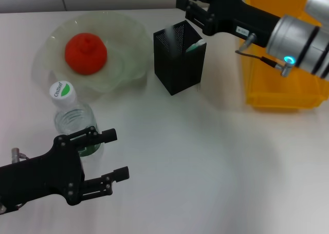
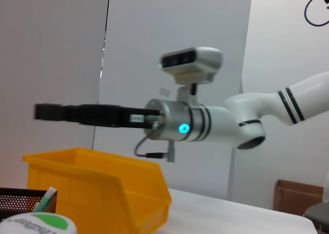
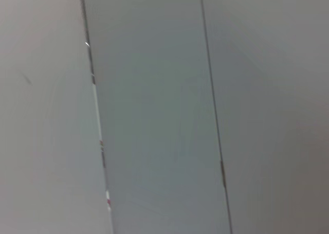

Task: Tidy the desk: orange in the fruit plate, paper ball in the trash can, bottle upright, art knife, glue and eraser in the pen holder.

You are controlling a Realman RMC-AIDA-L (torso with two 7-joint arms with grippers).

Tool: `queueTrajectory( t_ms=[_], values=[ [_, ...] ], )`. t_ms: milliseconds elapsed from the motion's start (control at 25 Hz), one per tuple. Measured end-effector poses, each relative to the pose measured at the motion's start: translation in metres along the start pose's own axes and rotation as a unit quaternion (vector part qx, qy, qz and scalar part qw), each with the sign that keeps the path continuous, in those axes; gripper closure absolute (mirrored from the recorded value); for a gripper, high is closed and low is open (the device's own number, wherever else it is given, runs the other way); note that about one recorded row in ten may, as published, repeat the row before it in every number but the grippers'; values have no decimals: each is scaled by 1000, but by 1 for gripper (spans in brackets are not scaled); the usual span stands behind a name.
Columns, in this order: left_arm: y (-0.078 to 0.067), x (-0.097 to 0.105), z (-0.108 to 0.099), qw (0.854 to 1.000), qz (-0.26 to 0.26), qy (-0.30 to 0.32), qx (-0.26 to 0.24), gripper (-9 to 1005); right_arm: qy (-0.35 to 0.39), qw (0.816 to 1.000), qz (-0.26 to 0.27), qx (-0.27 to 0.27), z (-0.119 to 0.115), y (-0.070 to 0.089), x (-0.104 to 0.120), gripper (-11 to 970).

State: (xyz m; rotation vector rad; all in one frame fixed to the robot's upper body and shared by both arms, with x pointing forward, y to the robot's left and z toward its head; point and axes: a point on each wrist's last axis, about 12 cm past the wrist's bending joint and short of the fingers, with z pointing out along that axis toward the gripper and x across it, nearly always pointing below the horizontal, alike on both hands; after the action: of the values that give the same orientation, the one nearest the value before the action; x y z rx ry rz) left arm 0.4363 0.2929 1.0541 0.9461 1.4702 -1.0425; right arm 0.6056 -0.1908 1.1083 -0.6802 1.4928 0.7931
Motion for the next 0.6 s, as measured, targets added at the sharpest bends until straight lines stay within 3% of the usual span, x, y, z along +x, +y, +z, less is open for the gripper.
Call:
queueTrajectory(
  t_ms=[160,200,240,360,440,480,600],
  values=[
    [0,0,0,1000,0,-1,0,231,-44,999,-2,-30,-28,8,-8,742],
    [0,-1,-1,1000,1,0,0,231,-54,997,10,-55,-45,15,-14,695],
    [0,-1,-1,1000,1,0,0,231,-54,997,10,-55,-45,15,-14,649],
    [0,-1,-3,1000,1,-2,1,231,-32,994,16,-99,-74,29,-17,509],
    [-1,-2,-6,1000,2,-3,5,231,19,988,-6,-155,-105,44,-11,437],
    [-1,-2,-6,1000,2,-3,5,231,19,988,-6,-155,-105,44,-11,401],
    [-2,-2,-7,1000,1,-2,8,231,61,980,-7,-188,-134,53,2,294]
  ],
)
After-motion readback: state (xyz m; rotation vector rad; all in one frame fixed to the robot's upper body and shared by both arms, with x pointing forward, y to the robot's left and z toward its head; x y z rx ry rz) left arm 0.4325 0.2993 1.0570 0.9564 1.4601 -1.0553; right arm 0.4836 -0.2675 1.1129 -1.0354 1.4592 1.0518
